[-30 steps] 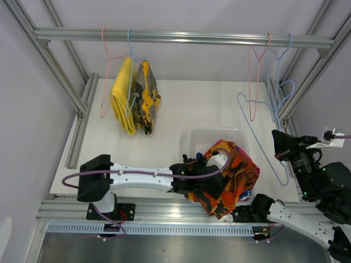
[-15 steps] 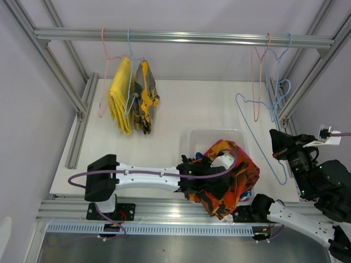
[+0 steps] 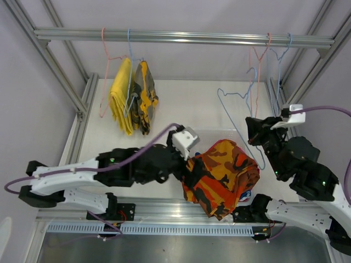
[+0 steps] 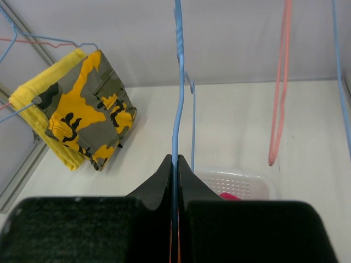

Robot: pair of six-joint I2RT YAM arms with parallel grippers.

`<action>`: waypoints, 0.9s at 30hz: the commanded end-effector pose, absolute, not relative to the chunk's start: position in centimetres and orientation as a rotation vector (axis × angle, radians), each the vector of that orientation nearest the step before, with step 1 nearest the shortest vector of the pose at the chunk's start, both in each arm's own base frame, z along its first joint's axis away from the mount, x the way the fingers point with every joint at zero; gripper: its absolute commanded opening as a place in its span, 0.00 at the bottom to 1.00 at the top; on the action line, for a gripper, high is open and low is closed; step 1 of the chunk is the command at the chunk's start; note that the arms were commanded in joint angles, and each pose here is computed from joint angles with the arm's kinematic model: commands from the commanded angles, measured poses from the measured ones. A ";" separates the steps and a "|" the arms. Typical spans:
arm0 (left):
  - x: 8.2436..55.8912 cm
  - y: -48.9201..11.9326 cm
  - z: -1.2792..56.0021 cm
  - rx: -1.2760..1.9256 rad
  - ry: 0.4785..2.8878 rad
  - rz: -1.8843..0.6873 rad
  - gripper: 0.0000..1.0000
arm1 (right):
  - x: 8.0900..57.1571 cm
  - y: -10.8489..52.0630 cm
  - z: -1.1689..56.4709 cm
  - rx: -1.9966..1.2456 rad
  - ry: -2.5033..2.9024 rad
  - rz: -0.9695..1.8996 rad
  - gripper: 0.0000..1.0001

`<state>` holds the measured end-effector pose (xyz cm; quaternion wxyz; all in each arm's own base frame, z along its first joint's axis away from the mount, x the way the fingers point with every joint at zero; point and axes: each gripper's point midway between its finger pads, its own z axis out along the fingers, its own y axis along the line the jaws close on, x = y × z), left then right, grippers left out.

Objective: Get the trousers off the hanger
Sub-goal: Place the trousers in the bin, then place the hanger at the clothesline.

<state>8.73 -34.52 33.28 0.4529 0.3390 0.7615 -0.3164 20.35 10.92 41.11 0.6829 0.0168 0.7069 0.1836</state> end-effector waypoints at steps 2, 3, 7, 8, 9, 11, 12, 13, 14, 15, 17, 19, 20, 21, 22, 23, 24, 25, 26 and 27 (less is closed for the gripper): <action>11.9 -32.3 37.8 0.766 1.721 -0.733 0.99 | 21.4 12.5 43.3 0.021 1.535 0.421 0.00; 12.6 -31.6 38.2 0.741 1.711 -0.709 0.99 | 21.7 12.7 43.3 0.020 1.535 0.415 0.00; 16.6 -27.9 39.4 0.555 1.677 -0.663 0.99 | 23.0 13.6 43.8 0.012 1.525 0.384 0.00; 17.3 -27.2 38.7 0.535 1.681 -0.656 0.99 | 23.3 13.9 43.9 0.007 1.529 0.373 0.00; 18.7 -24.9 39.7 0.445 1.656 -0.636 0.99 | 23.8 14.3 44.2 0.004 1.534 0.355 0.00; 20.8 -22.7 38.7 0.369 1.639 -0.556 0.99 | 24.7 14.4 44.5 0.010 1.536 0.327 0.00; 21.0 -21.2 39.3 0.326 1.603 -0.533 0.99 | 24.8 14.5 45.4 0.012 1.519 0.335 0.00; 21.7 -20.5 37.0 0.354 1.612 -0.436 0.99 | 25.6 14.7 45.5 0.006 1.522 0.307 0.00; 22.3 -19.6 37.9 0.293 1.567 -0.412 1.00 | 25.9 14.9 45.9 0.005 1.518 0.305 0.00; 22.2 -18.8 38.1 0.276 1.543 -0.412 0.99 | 26.1 14.7 47.1 0.016 1.498 0.310 0.00; 23.0 -18.1 36.1 0.275 1.566 -0.378 0.99 | 27.2 14.9 47.7 0.017 1.497 0.285 0.00; 23.1 -17.7 35.6 0.256 1.574 -0.379 0.99 | 28.3 15.2 48.6 0.015 1.491 0.270 0.00; 23.0 -17.8 35.5 0.268 1.580 -0.385 1.00 | 28.7 15.3 49.0 0.015 1.488 0.267 0.00; 22.9 -17.8 35.5 0.271 1.580 -0.390 0.99 | 29.1 15.3 49.3 0.013 1.486 0.260 0.00; 22.8 -17.7 35.7 0.269 1.575 -0.392 0.99 | 29.3 15.1 50.3 0.023 1.468 0.264 0.00; 22.8 -17.4 35.7 0.266 1.575 -0.383 0.99 | 30.4 15.0 50.2 0.028 1.477 0.240 0.00; 22.8 -17.2 35.9 0.256 1.569 -0.381 1.00 | 30.8 15.2 50.4 0.018 1.478 0.248 0.00; 22.8 -17.0 36.0 0.248 1.564 -0.376 0.99 | 31.1 15.1 50.7 0.022 1.476 0.248 0.00; 22.6 -16.8 35.9 0.248 1.557 -0.378 0.99 | 31.7 15.3 51.2 0.015 1.472 0.255 0.00; 22.6 -16.7 36.0 0.247 1.552 -0.379 0.99 | 32.4 14.6 51.2 0.036 1.474 0.242 0.00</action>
